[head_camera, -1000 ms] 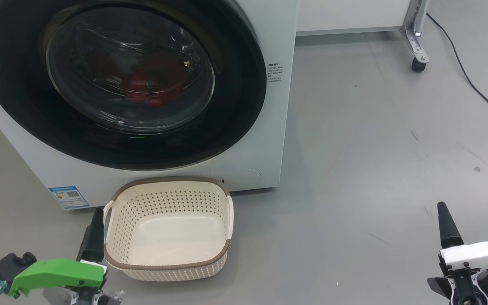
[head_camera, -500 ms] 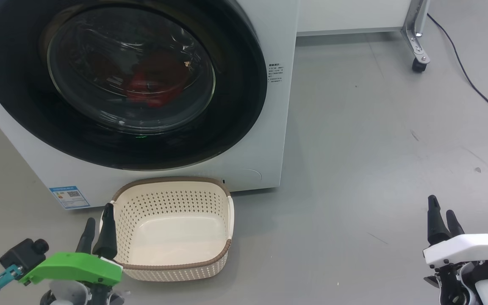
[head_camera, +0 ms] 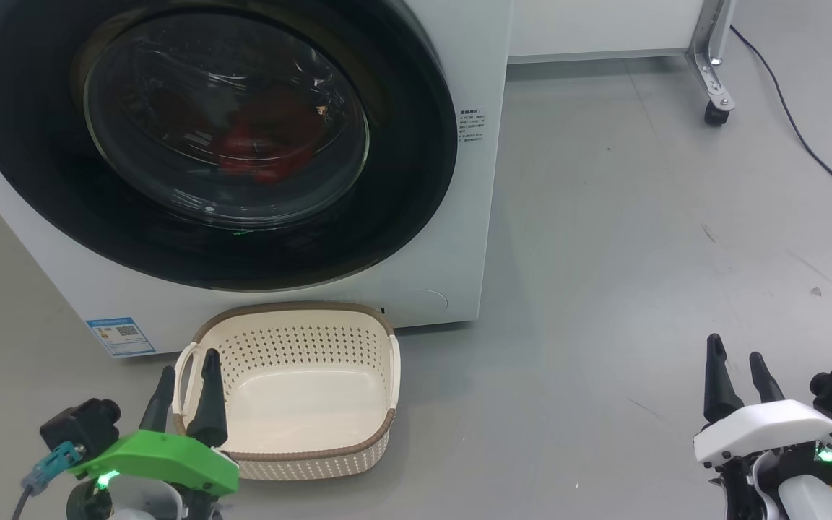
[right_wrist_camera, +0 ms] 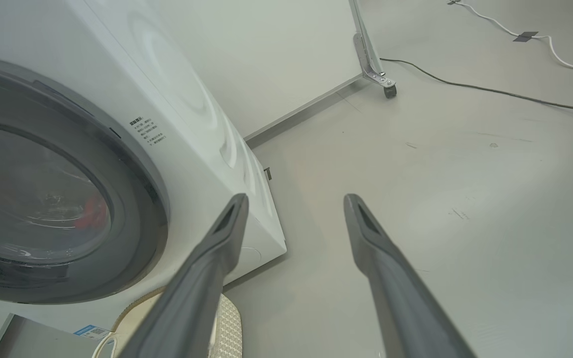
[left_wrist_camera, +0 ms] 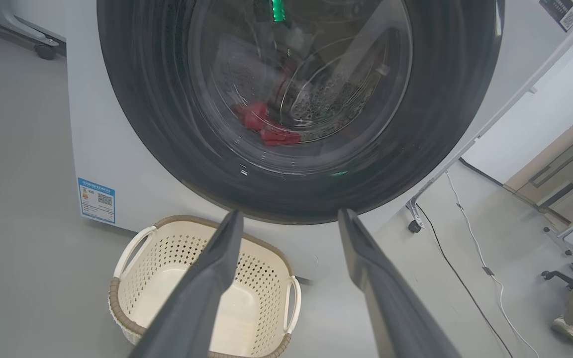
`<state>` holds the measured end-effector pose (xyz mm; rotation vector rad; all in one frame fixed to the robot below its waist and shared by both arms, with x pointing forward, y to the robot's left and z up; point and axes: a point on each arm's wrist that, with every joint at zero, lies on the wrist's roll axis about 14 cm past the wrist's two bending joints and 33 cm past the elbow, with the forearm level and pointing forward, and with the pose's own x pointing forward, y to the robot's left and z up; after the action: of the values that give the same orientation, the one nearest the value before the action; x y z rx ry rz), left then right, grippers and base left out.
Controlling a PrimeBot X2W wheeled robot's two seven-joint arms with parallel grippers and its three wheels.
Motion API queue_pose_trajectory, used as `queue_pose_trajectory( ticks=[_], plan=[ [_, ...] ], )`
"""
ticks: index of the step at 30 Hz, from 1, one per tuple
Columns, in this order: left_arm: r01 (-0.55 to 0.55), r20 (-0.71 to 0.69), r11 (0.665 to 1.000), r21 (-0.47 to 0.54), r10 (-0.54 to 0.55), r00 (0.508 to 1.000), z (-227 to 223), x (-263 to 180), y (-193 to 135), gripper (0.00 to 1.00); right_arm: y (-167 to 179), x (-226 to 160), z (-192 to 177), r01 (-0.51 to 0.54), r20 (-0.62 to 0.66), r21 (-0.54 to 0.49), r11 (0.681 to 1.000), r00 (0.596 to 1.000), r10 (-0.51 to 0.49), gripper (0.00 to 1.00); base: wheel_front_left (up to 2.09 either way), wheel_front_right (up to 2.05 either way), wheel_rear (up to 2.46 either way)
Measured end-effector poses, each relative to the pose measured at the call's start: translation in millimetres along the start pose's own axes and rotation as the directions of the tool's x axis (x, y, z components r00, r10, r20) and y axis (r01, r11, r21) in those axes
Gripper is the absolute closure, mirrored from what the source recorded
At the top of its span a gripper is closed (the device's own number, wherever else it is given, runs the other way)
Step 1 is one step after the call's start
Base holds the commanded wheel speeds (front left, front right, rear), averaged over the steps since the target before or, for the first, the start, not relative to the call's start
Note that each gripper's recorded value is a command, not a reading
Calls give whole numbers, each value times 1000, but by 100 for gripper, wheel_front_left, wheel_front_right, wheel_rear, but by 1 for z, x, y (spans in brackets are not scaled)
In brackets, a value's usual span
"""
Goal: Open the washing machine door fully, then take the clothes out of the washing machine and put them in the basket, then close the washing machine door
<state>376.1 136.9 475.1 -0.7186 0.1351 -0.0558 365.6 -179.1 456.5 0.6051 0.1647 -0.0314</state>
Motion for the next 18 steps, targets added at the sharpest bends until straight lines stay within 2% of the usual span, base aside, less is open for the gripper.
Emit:
queue_pose_trajectory(
  ticks=[10,18],
  plan=[
    [8,6,993,117,-9,1000,-5,-1,-4,0,7,0,-2,-10,17,-123,992,1000,12,0,0,0,0],
    [20,11,979,202,-23,1000,-9,-2,-8,0,17,-1,-6,-33,28,-221,975,999,40,0,0,0,0]
  ],
)
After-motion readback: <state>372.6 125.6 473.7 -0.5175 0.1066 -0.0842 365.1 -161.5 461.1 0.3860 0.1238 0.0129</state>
